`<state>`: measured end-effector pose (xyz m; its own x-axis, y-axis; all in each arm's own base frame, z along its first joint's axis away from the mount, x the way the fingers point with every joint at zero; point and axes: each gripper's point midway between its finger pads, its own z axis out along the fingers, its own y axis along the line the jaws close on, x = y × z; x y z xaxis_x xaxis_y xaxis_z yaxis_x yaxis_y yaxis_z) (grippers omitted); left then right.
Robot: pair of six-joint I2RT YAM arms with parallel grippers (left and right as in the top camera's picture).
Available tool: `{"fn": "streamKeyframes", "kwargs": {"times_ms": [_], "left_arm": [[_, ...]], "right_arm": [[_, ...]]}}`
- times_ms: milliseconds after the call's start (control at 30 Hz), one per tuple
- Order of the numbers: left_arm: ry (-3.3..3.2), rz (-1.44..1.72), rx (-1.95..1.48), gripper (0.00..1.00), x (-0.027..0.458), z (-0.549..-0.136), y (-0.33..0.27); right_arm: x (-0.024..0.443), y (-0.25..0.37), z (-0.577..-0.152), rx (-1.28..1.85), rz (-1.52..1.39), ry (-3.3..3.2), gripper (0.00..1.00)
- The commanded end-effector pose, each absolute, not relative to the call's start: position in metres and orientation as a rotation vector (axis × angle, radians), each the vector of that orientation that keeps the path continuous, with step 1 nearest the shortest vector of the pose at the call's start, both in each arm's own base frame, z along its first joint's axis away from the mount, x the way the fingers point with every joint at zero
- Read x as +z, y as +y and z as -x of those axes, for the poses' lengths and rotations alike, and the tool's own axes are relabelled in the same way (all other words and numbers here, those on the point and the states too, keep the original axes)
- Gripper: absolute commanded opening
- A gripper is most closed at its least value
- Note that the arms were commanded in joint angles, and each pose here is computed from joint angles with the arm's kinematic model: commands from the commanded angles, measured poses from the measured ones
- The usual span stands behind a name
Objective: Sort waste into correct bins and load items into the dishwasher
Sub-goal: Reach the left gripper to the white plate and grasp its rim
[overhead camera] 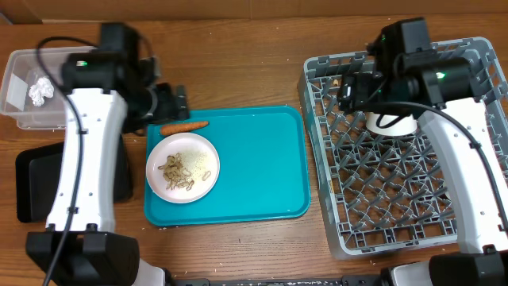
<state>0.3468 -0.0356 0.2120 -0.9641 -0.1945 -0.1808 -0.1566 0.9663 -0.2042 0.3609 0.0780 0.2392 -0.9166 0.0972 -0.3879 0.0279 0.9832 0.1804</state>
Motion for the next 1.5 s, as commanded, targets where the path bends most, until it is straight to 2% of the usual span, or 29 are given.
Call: {"fn": "streamKeyframes", "kwargs": {"times_ms": [0,200,333,500,933,1467], "left_arm": [[2.968,0.215,-0.333,0.94,0.195,-0.335,-0.083],[3.058,0.212,-0.312,0.93,0.155,-0.314,-0.123],[3.086,0.382,-0.289,0.93,0.125,-0.304,-0.142],[3.054,0.448,-0.312,0.91,0.095,-0.306,-0.164],[3.03,0.548,0.039,0.92,0.049,-0.316,-0.135],[3.089,0.542,0.07,0.94,0.0,-0.323,-0.142]], "right_arm": [[0.242,0.043,-0.37,0.213,-0.217,2.696,0.91],[0.24,0.011,-0.368,0.189,-0.337,2.698,0.92],[0.241,0.017,-0.369,0.259,-0.331,2.696,0.92],[0.242,0.025,-0.369,0.288,-0.307,2.698,0.92],[0.24,0.028,-0.364,0.287,-0.299,2.718,0.92],[0.237,0.028,-0.359,0.284,-0.304,2.743,0.91]]}}
